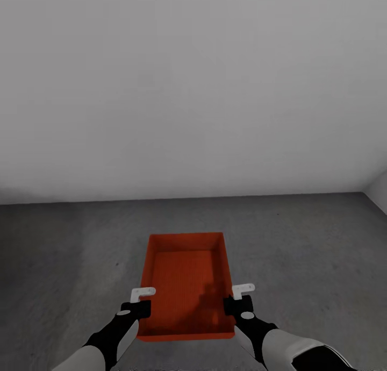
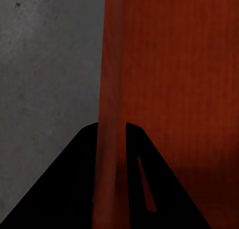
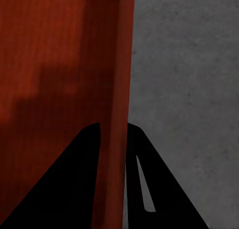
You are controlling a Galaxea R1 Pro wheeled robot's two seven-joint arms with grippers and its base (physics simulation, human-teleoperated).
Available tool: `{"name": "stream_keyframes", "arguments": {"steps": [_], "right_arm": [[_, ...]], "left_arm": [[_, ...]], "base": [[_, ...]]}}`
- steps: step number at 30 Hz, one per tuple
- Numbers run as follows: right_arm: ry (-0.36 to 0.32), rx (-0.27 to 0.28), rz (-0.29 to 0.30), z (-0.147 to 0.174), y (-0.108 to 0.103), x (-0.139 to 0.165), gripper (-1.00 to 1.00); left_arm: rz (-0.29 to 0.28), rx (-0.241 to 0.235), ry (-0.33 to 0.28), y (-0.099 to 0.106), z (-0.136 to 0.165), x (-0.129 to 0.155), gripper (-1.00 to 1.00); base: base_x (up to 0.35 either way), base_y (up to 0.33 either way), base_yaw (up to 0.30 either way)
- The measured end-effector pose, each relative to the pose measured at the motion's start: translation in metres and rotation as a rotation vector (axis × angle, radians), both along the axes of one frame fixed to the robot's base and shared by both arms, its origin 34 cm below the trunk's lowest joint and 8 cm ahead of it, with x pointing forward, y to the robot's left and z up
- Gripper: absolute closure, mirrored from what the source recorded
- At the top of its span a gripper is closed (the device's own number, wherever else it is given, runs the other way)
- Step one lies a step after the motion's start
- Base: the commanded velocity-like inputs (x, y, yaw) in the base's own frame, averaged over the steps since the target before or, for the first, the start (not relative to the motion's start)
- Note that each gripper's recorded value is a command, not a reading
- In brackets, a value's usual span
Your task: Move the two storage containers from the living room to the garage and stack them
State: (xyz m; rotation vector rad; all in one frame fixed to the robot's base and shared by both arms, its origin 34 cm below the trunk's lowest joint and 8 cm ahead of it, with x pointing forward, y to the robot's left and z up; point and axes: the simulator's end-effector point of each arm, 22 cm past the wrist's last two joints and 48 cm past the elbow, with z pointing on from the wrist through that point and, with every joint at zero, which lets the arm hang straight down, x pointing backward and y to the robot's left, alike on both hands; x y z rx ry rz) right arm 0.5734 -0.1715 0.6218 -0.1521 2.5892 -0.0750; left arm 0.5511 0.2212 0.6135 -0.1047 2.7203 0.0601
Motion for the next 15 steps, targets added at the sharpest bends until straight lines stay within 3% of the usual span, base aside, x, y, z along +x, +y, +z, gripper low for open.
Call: {"name": "stream_keyframes", "arguments": {"steps": [15], "right_arm": [[0.024,0.001,-0.003,-0.0106,0.0000,-0.0086,1.00]], "left_arm": [[-0.003,0.002,0.024,0.0001,-0.0095,-0.0076,1.00]], "base": [[0.000,0.000,0.000]]}}
